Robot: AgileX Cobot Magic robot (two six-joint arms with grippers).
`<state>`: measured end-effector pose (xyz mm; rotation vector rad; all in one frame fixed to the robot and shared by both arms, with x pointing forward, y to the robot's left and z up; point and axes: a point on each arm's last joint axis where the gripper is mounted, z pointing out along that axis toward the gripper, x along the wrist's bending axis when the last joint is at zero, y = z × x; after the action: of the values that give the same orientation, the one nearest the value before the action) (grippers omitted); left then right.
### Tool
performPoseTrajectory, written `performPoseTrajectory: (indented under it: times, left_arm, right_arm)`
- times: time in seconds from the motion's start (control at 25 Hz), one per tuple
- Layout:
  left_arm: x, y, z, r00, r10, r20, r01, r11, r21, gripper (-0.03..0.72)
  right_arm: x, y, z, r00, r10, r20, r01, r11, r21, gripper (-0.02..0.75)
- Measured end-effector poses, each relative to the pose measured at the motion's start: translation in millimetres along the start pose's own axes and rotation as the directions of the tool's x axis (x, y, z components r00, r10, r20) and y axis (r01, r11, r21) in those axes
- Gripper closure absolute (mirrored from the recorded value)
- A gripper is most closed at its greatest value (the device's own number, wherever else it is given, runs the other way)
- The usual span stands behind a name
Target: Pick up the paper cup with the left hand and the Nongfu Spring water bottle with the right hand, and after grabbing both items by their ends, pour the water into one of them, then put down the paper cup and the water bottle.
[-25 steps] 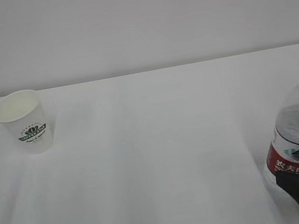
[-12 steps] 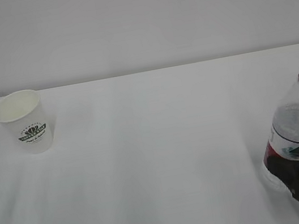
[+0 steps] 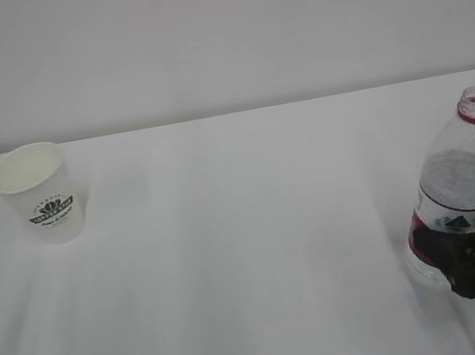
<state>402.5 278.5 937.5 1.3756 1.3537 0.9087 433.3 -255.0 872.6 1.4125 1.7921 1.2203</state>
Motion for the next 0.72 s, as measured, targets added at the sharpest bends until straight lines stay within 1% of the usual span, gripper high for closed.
performPoseTrajectory:
  times: [0.24,0.56,0.72]
  left_arm:
    - [0.0,0.4,0.0,1.000,0.000,0.000,0.000,1.000,-0.004,0.171]
    - [-0.2,0.7,0.0,1.000,0.001,0.002,-0.001,1.000,-0.008,0.171]
    - [-0.2,0.9,0.0,1.000,0.001,0.002,-0.001,1.000,-0.010,0.171]
  right_arm:
    - [-0.5,0.2,0.0,1.000,-0.024,0.005,0.024,1.000,-0.002,0.108]
    - [-2.4,9.8,8.9,0.999,-0.046,0.008,0.046,0.998,-0.046,0.108]
    - [-2.4,10.4,9.3,0.999,-0.046,0.008,0.046,0.998,-0.048,0.108]
